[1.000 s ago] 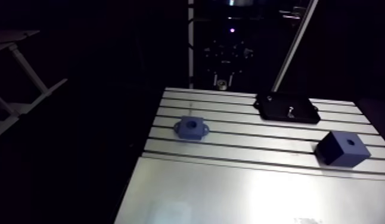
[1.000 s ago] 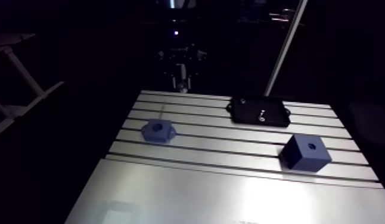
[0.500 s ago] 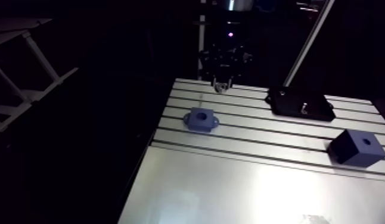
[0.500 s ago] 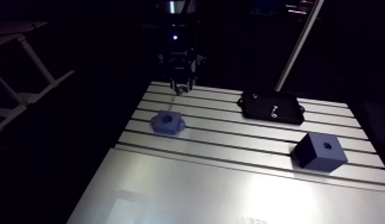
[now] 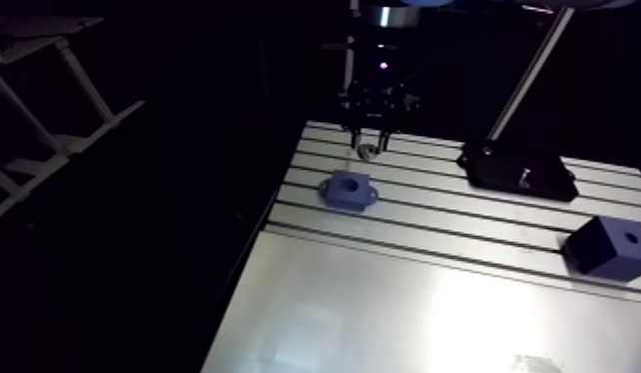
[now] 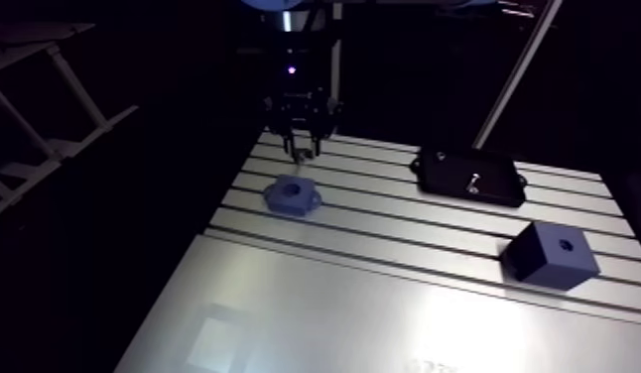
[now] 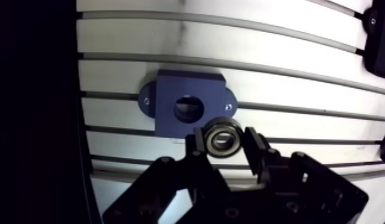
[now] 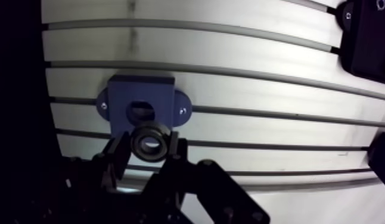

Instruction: Pick up the bearing and press it into the housing until flush.

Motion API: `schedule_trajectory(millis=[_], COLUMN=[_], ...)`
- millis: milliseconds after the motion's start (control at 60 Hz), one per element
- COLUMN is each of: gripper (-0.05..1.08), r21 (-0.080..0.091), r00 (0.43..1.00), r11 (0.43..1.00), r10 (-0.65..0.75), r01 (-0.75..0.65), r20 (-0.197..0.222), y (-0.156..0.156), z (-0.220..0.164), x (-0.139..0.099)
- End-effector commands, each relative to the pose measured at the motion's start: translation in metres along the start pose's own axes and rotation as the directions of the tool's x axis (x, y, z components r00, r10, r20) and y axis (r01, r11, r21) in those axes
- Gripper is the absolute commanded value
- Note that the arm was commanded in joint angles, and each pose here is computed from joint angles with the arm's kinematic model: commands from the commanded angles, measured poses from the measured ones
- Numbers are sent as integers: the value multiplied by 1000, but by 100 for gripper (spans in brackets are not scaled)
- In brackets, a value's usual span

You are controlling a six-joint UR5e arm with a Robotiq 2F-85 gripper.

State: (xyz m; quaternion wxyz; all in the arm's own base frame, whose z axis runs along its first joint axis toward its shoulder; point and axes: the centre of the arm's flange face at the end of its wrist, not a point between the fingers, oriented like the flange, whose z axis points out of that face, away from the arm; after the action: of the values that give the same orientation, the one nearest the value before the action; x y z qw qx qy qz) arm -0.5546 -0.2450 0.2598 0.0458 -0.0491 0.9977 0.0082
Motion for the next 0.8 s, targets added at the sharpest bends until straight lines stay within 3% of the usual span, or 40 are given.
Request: schedule_trajectory(millis=[17,333,483,800], gripper=[58,59,59,59], r21=[-4,-6,-7,-8], r00=[1000,999,1000,1000], r11=[1000,1000,1000,1000], r10=[-13,-28,-22,-25], r01=[13,28,22,25], r20=[2,19,-11,6], y=[-9,-19,-20,-20], z=[9,26,32,44], x=[-4,-7,-3,-2])
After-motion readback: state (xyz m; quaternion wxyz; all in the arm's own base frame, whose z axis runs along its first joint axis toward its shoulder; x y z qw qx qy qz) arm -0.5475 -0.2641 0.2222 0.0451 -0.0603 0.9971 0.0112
